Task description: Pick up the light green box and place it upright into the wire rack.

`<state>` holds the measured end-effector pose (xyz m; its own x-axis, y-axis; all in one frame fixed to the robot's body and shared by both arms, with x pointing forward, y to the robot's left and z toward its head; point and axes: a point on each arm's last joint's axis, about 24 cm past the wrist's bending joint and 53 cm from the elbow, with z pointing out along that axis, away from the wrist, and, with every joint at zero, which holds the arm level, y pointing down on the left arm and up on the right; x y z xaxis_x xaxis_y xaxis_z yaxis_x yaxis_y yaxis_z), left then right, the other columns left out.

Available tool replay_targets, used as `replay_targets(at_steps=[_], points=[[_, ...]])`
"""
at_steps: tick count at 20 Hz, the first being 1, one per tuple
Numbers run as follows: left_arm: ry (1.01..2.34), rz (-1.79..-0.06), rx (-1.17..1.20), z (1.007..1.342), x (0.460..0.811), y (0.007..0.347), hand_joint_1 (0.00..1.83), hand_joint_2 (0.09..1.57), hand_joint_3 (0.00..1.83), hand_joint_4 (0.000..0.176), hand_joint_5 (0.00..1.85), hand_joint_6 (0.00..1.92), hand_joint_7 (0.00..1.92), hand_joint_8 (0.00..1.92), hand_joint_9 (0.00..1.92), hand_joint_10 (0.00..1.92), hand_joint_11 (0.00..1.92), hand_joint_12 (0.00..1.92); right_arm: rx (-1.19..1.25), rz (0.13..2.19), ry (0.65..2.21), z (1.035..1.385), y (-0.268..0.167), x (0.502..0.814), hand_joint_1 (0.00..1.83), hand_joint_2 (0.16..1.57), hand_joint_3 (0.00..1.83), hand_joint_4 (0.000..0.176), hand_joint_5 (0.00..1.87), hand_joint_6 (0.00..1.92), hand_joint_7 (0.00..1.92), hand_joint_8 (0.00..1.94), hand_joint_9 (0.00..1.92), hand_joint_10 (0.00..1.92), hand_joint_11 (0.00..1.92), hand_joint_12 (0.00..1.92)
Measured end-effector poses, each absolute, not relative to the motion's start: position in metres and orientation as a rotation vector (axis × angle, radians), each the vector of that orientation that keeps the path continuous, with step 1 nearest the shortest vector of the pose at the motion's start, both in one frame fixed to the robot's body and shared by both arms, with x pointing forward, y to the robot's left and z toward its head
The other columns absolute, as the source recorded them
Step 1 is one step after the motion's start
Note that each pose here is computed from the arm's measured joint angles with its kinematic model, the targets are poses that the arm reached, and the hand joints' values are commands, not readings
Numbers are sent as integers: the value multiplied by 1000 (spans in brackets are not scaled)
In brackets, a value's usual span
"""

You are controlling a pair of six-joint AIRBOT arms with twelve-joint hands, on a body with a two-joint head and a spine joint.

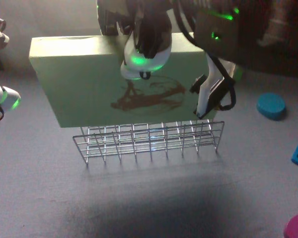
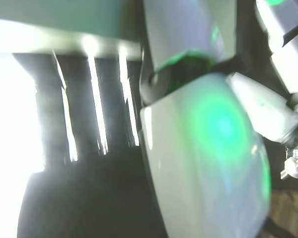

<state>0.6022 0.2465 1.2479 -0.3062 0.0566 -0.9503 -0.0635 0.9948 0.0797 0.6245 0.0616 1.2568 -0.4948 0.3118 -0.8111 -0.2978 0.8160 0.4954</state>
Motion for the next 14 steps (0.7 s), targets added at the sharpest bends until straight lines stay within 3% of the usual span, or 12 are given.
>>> replay_targets(at_steps=[6,7,9,10,14], points=[[1893,114,-17,1245,602,248,242,1152,0,92,262,1,228,0,230,0,0,699,16,706,1977,1234,63,634,1234,1125,0,0,920,951,1027,1096,978,1067,769,1512],[1893,113,-16,1245,602,248,243,1156,1,92,262,0,228,0,230,0,0,699,17,696,1981,1229,63,636,1347,1109,0,0,941,853,1035,970,957,1261,771,1516],[1893,113,-14,1245,601,247,243,1157,1,92,262,0,228,0,230,0,0,698,17,690,1987,1224,64,639,1238,1121,1,0,923,947,1039,1076,987,1070,780,1512],[1893,111,-13,1244,601,246,243,1157,1,92,260,0,224,0,230,0,0,697,20,679,1992,1219,62,641,1349,1107,0,0,939,852,1043,958,961,1261,771,1516],[1890,81,-44,1245,601,245,243,1157,1,90,257,0,219,0,230,0,0,696,29,664,2018,1203,62,645,1377,1103,0,0,940,827,1043,926,960,1310,784,1519]])
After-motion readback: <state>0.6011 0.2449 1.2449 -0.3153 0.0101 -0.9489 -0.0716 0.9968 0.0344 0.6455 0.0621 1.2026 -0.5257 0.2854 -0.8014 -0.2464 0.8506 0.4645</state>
